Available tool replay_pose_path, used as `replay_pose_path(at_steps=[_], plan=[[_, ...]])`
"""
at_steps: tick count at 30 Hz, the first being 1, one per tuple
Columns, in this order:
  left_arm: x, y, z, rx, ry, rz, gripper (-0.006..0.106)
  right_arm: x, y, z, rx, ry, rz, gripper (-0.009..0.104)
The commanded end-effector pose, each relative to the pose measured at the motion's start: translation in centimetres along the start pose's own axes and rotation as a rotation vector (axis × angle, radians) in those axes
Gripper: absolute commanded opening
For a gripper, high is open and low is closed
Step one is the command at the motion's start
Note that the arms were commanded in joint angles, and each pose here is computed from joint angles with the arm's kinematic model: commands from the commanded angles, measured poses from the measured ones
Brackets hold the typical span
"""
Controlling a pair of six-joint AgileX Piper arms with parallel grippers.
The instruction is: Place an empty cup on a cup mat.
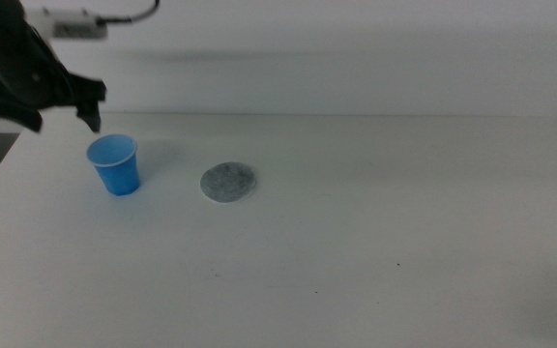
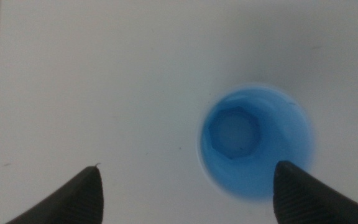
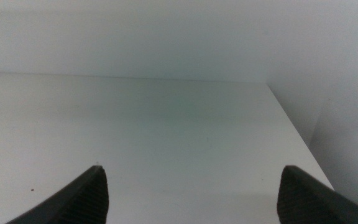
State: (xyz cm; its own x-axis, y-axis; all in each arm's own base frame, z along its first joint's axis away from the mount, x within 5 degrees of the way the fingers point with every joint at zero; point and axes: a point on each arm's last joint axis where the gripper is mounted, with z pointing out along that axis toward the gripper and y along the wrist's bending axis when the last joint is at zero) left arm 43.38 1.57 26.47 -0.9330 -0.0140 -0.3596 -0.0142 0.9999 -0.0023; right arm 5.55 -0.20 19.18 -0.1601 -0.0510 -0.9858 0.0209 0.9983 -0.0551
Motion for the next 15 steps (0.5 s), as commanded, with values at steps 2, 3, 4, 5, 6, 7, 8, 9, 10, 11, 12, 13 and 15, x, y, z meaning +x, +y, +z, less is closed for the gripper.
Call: replay_pose_path(at_steps=[2, 3, 4, 5, 6, 7, 8, 9, 10, 11, 12, 13, 15], plan=[[-0.3, 0.2, 3.1, 0.003, 0.032, -0.005, 0.094, 0.0, 0.0, 0.0, 0.0, -0.008, -0.011, 0.093], [-0.1, 0.1, 4.0, 0.005, 0.052, -0.006, 0.094, 0.0, 0.0, 0.0, 0.0, -0.008, -0.011, 0.093], [0.0, 0.1, 4.9, 0.007, 0.071, -0.005, 0.094, 0.0, 0.0, 0.0, 0.0, -0.008, -0.011, 0.093], [0.1, 0.1, 5.5, 0.013, 0.083, 0.001, 0.093, 0.0, 0.0, 0.0, 0.0, -0.008, -0.011, 0.093], [0.2, 0.0, 6.1, 0.021, 0.097, 0.004, 0.091, 0.0, 0.0, 0.0, 0.0, -0.008, -0.011, 0.093], [0.3, 0.0, 6.8, 0.027, 0.105, 0.002, 0.088, 0.0, 0.0, 0.0, 0.0, -0.008, -0.011, 0.093], [0.3, 0.0, 7.2, 0.028, 0.11, 0.002, 0.085, 0.0, 0.0, 0.0, 0.0, -0.008, -0.011, 0.093], [0.3, -0.1, 7.5, 0.033, 0.112, 0.0, 0.079, 0.0, 0.0, 0.0, 0.0, -0.008, -0.011, 0.093], [0.4, -0.1, 7.7, 0.037, 0.115, -0.002, 0.071, 0.0, 0.0, 0.0, 0.0, -0.008, -0.011, 0.093], [0.3, -0.1, 7.8, 0.041, 0.108, -0.006, 0.062, 0.0, 0.0, 0.0, 0.0, -0.008, -0.011, 0.093], [0.2, -0.2, 7.8, 0.043, 0.101, -0.008, 0.05, 0.0, 0.0, 0.0, 0.0, -0.008, -0.011, 0.093], [0.2, -0.2, 7.8, 0.05, 0.095, -0.013, 0.036, 0.0, 0.0, 0.0, 0.0, -0.008, -0.011, 0.093], [0.0, -0.3, 7.1, 0.062, 0.077, -0.025, 0.007, 0.0, 0.0, 0.0, 0.0, -0.008, -0.011, 0.093]])
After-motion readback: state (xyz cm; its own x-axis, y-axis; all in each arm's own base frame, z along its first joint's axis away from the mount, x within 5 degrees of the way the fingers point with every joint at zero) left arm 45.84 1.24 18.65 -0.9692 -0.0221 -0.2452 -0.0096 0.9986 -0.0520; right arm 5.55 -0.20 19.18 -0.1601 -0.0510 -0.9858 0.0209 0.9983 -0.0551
